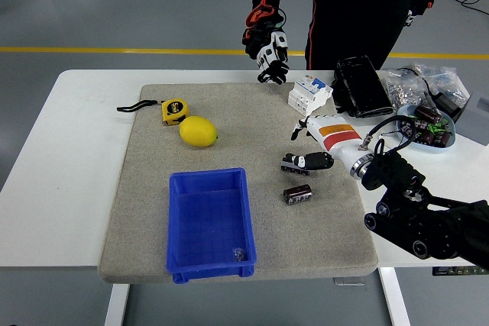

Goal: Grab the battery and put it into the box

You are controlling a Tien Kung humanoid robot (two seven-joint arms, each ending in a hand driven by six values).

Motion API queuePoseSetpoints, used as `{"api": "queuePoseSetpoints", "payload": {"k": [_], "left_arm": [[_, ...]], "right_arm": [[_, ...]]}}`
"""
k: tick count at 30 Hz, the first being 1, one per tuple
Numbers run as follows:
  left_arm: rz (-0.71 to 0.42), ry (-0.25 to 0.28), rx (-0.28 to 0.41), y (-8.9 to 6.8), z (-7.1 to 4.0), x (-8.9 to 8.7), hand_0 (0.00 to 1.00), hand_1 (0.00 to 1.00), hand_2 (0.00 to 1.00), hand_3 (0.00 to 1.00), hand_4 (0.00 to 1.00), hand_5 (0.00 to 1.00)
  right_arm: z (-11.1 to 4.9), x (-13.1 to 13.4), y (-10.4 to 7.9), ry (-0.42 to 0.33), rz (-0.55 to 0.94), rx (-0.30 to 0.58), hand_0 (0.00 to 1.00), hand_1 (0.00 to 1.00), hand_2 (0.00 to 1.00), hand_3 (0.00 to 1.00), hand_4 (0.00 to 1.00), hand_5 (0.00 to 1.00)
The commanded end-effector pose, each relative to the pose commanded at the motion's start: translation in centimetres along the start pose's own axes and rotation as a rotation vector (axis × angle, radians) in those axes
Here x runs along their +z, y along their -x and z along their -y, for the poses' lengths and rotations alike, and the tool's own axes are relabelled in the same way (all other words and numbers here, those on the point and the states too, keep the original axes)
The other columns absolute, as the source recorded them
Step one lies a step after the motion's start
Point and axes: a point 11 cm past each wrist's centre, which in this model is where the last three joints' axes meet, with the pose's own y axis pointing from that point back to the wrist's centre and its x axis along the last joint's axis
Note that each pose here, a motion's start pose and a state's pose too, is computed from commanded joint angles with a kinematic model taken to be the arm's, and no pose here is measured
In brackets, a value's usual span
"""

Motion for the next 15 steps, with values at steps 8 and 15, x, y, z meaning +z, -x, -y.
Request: {"api": "queuePoseSetpoints", "payload": {"k": [8,15], "left_arm": [[0.003,0.0,-0.002,0.0,0.0,0.0,0.649,0.649,0.646,0.582,0.627,0.585],[0.001,0.001,-0.004,0.1,0.0,0.0,0.648,0.648,0.647,0.581,0.625,0.584]], "right_arm": [[-0.3,0.0,1.7,0.018,0.022,-0.031,0.513,0.578,0.669,0.544,0.789,0.344],[-0.9,0.2,3.1,0.032,0.032,-0.063,0.514,0.579,0.671,0.546,0.79,0.345]]}}
